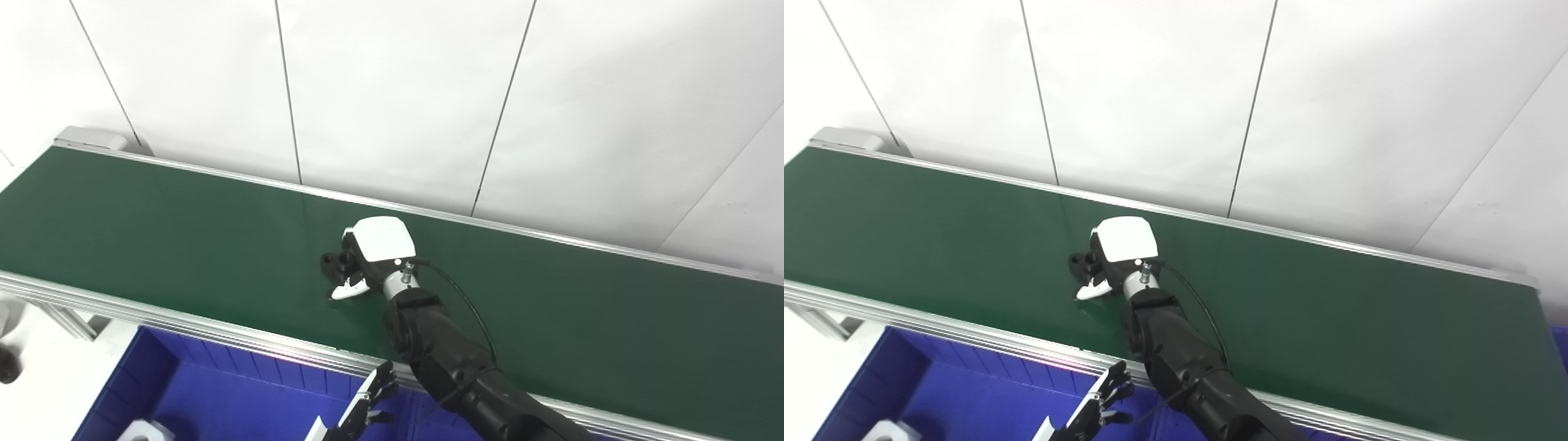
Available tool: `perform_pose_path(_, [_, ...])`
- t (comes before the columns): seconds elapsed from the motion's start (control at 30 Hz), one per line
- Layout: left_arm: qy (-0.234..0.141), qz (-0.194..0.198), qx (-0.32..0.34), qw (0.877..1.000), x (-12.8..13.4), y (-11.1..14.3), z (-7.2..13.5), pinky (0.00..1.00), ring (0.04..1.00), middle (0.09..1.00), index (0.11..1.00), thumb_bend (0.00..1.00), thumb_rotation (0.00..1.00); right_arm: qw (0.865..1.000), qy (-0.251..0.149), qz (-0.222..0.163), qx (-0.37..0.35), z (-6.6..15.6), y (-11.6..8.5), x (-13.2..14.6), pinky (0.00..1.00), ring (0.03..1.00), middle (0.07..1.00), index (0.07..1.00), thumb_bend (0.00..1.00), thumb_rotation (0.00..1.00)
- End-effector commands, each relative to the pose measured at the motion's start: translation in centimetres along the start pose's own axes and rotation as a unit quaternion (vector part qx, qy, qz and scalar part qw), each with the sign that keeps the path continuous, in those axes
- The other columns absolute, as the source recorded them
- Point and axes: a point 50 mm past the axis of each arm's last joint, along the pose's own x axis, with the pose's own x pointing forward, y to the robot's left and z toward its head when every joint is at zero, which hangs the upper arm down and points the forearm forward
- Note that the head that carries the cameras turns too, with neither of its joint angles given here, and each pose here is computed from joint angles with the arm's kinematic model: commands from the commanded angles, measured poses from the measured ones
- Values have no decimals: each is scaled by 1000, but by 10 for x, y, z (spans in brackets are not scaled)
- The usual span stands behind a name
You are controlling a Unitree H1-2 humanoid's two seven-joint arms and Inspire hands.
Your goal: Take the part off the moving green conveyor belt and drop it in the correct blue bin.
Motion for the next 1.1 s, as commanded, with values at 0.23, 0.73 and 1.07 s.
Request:
perform_pose_path(0.23, [-27,8,7,1000,1,4,6,757,898,958,986,976,882,999,23,18,-36,-11,-16,8,104,183,274,479,519,119])
perform_pose_path(0.73, [-28,14,-1,1000,3,5,7,744,888,951,992,967,858,999,25,-13,30,-19,-26,-5,103,175,263,482,517,117])
perform_pose_path(1.07, [-23,33,-22,999,2,16,7,763,890,956,1000,1000,846,987,1,-122,108,-18,-84,-48,115,173,266,492,498,140])
